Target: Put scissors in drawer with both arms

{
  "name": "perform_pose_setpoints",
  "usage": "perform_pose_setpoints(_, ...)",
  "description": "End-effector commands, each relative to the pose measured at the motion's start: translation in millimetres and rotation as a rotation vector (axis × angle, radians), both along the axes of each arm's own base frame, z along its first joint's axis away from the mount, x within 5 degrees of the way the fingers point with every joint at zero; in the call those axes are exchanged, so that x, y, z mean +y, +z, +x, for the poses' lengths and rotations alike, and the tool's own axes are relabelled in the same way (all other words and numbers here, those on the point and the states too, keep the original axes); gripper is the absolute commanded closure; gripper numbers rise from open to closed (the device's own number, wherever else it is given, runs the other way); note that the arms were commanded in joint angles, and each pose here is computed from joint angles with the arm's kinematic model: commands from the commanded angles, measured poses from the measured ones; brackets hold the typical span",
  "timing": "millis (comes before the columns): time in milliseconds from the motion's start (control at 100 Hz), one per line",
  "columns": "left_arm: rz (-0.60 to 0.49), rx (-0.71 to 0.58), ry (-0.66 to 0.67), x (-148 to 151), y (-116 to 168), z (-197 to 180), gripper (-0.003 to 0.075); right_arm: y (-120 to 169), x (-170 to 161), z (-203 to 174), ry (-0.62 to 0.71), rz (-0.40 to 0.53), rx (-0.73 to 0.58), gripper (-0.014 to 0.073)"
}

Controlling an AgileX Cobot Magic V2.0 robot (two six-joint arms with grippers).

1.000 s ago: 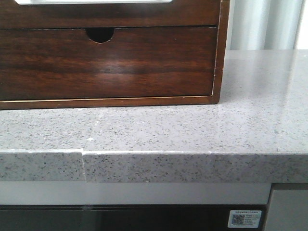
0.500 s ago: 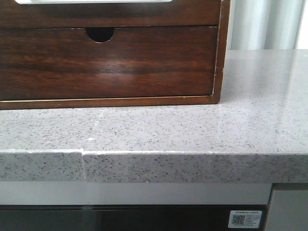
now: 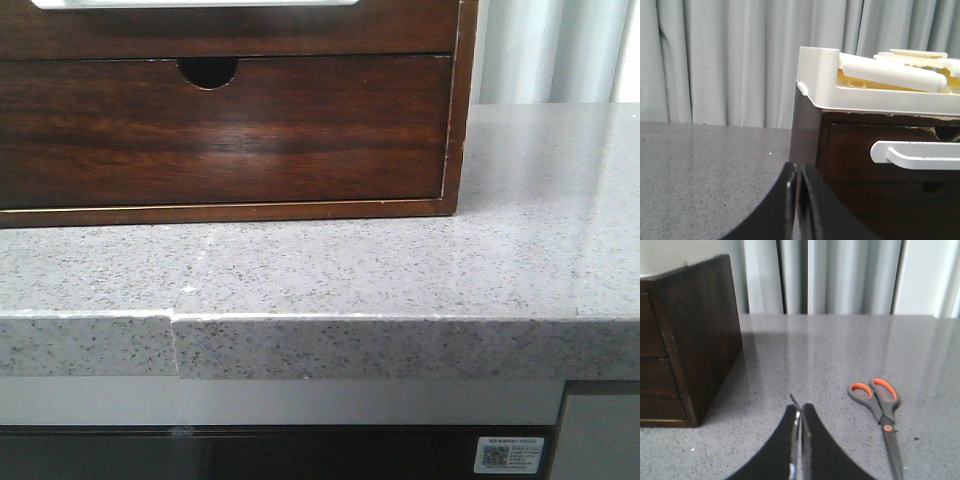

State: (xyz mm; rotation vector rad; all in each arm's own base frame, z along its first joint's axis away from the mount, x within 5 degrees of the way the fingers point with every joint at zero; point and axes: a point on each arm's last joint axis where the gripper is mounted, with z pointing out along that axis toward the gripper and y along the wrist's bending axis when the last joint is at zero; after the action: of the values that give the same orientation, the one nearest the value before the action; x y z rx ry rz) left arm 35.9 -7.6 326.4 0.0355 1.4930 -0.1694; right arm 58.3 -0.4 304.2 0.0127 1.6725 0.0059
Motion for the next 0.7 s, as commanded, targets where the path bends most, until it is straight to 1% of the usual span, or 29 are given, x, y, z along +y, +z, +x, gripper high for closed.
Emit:
perform_pose_setpoints(0, -0.015, 0.013, -0.015, -1.4, 21.7, 6.2, 0.0741, 25.7, -1.8, 6.4, -0.019, -0.038, -0.027, 0.0664)
perform_pose_setpoints(80, 0.0, 0.052, -0.015, -2.0, 27.4, 13.1, 0.0741, 34.4, -2.6, 11.3, -0.025, -0.058, -0.01, 0.0664)
perform_pose_setpoints(190, 0.013, 0.063, -0.008, -1.9, 28.4, 18.5, 0.0741, 38.6, -2.6, 17.0, -0.024, -0.06, -0.019, 0.0664)
perform_pose_setpoints(690, 0.014, 0.075, -0.009, -2.0, 27.4, 19.8, 0.0741, 38.0, -2.6, 19.4, -0.024, -0.06, -0.011, 0.0664)
